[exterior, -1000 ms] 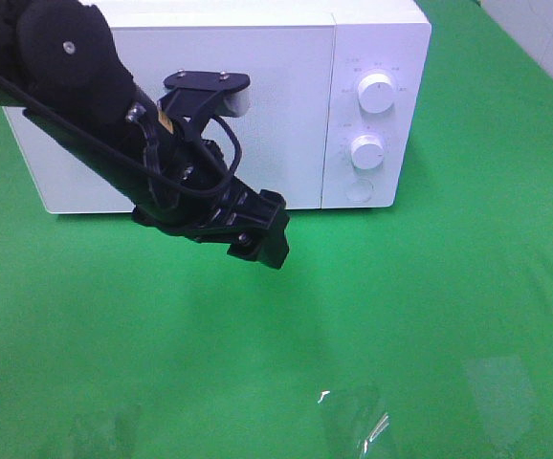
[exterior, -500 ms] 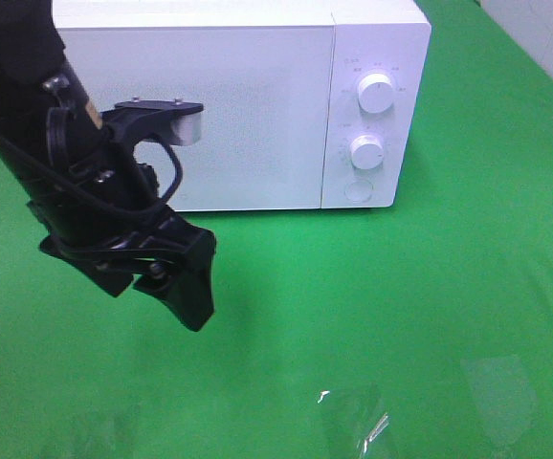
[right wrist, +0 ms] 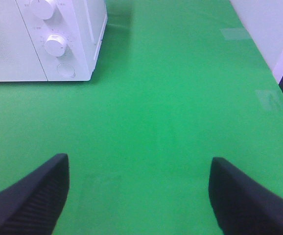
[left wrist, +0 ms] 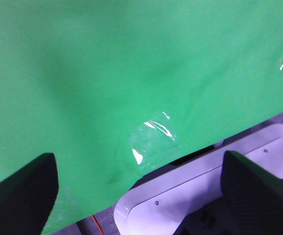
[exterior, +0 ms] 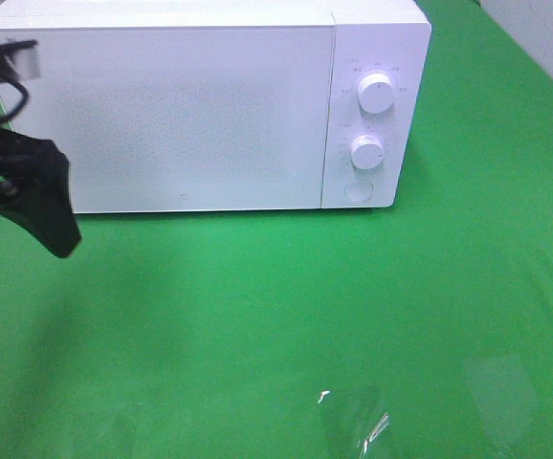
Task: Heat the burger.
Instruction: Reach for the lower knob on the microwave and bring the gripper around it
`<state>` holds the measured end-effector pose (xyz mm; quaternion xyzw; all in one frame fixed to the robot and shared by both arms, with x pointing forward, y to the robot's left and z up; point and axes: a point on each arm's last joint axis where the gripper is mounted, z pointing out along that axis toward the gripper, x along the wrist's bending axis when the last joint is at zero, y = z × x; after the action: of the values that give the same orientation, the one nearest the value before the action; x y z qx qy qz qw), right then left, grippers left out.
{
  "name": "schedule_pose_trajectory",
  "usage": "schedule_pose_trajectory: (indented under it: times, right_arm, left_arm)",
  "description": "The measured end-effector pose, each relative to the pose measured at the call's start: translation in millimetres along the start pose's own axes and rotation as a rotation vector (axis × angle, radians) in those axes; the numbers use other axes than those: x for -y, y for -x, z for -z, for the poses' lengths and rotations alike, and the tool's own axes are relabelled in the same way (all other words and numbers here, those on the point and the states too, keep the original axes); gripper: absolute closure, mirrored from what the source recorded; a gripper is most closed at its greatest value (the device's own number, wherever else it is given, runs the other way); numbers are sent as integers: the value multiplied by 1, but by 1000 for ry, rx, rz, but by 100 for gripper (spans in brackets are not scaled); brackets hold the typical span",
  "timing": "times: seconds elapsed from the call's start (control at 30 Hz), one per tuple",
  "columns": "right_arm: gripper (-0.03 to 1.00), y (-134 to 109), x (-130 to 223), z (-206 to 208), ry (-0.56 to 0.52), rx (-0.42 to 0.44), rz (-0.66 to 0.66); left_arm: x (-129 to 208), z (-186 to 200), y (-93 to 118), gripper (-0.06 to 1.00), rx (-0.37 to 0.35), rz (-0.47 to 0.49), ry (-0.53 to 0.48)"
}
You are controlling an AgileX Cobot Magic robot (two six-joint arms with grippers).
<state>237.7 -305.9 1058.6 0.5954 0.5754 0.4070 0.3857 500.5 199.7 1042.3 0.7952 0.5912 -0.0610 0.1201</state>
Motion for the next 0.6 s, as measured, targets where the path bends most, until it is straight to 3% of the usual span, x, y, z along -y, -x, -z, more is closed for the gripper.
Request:
schedule_pose_trajectory:
  times: [0.03,0.07,0.2,0.23,0.37,0.6]
  right_arm:
    - [22,0,0,0,0,0,0]
    - [22,0,0,0,0,0,0]
    - [22,0,0,0,0,0,0]
    - [22,0,0,0,0,0,0]
    - [22,0,0,0,0,0,0]
    - [22,0,0,0,0,0,0]
  left_arm:
    - [0,0,0,12,0,0,0]
    - [9,11,-16,12,-19,50,23]
    - [26,23,-38,12,-57,124,43]
    - [40,30,-52,12,-86,176,61]
    - [69,41,-72,12,-142,263,87]
    - [114,54,-73,12,-219,370,209]
